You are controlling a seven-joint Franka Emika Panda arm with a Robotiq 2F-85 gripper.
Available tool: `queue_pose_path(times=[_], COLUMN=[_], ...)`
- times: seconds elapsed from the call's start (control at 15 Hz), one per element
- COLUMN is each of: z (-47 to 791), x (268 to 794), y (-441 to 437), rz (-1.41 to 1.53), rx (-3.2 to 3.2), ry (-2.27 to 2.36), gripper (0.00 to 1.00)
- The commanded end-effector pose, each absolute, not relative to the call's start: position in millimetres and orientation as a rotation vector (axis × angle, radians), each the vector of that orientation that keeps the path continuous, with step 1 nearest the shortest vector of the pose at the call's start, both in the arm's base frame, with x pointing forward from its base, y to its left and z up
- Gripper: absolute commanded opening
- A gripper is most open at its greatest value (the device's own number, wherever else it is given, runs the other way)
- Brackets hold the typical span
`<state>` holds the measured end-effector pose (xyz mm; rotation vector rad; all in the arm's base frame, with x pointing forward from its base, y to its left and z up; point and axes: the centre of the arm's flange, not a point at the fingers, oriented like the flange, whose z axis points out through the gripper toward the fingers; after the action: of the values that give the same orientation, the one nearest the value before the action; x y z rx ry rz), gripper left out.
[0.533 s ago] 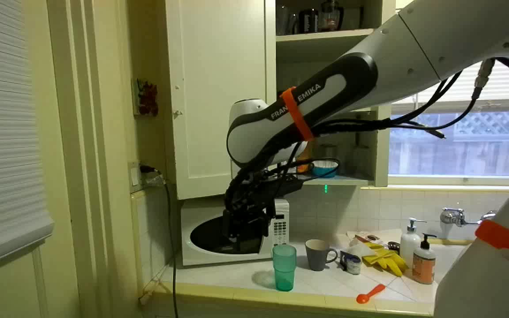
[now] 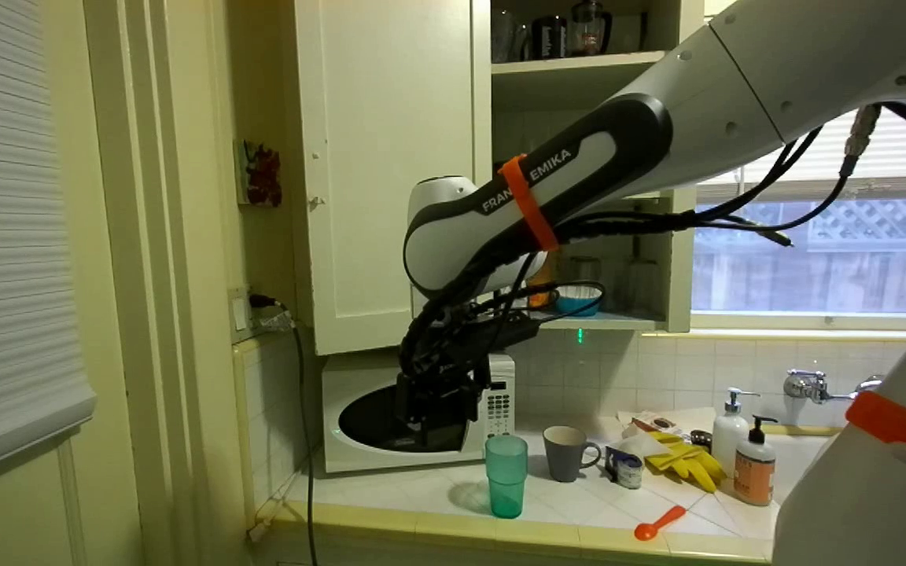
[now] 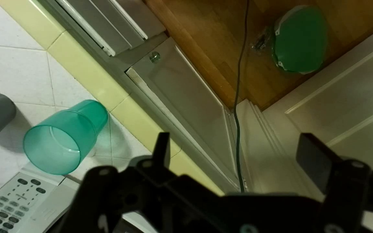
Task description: Put the spoon on the glass
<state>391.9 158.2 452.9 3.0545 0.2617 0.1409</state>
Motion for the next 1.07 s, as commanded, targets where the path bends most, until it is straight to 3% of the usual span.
queue_pose_path(times=[0.0, 1.0], z=[448.1, 419.5], x=[390.8, 316.7], y=[139.9, -74.1], rz=[0.112, 0.232], rx=[3.030, 2.773], ry=[0.167, -0.965], gripper=[1.00, 1.00])
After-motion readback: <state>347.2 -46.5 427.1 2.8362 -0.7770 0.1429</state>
